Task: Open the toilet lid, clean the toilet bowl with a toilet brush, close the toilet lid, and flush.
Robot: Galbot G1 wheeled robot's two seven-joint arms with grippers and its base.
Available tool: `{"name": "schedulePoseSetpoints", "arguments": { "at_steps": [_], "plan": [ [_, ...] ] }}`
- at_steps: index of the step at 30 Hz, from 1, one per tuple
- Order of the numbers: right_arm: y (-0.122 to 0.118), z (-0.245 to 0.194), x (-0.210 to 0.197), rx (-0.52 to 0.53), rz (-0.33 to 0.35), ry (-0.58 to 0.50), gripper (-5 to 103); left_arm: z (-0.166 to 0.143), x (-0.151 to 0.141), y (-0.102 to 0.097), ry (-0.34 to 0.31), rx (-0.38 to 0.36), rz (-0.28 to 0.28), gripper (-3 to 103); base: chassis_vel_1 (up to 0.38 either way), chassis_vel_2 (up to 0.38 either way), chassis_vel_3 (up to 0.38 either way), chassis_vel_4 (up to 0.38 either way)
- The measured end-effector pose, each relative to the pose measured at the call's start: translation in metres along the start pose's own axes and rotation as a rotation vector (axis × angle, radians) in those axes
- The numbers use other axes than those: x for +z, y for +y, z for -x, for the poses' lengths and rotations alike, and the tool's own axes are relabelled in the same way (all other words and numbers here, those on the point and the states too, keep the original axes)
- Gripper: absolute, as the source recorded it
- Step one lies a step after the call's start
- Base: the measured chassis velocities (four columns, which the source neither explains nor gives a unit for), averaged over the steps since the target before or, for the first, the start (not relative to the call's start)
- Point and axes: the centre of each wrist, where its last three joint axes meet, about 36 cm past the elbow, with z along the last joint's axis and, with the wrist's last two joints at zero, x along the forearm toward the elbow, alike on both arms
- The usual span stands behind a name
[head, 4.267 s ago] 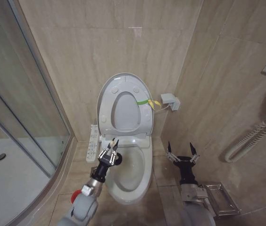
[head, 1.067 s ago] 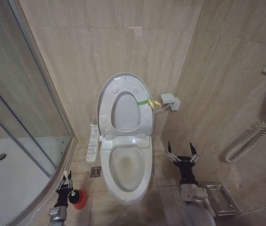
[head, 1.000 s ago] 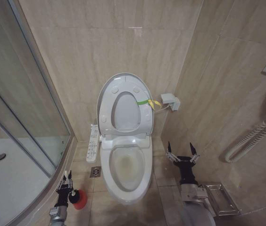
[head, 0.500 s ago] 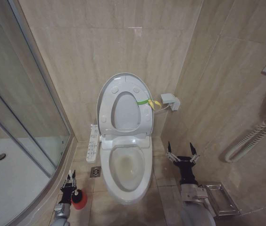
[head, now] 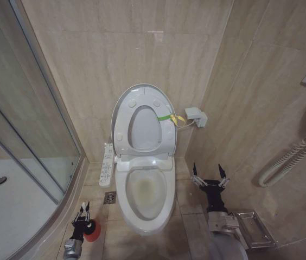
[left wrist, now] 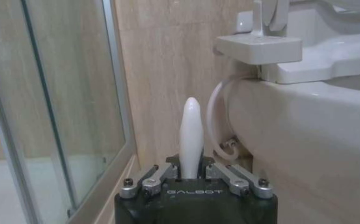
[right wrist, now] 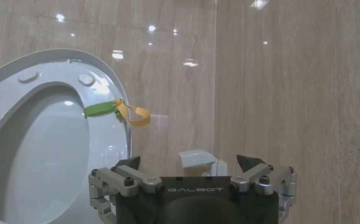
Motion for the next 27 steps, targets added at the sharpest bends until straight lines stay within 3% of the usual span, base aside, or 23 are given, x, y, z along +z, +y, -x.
{"name": "schedulePoseSetpoints", "arguments": {
  "at_steps": [8,22,23,27],
  "plan": [
    [0.000,0.000,0.000,0.000,0.000,0.000,100,-0.010,0.009,0.009,0.039,0.018,0.043,20,0.000,0.000,0.000,0.000],
    [0.000,0.000,0.000,0.000,0.000,0.000,100,-0.012,0.010,0.008,0.044,-0.007,0.052,20,0.000,0.000,0.000,0.000],
    [0.000,0.000,0.000,0.000,0.000,0.000,100,-0.013,0.010,0.008,0.043,-0.011,0.054,34,0.000,0.000,0.000,0.000],
    [0.000,0.000,0.000,0.000,0.000,0.000,100,-0.014,0.009,0.006,0.039,-0.027,0.053,34,0.000,0.000,0.000,0.000]
  ]
}}
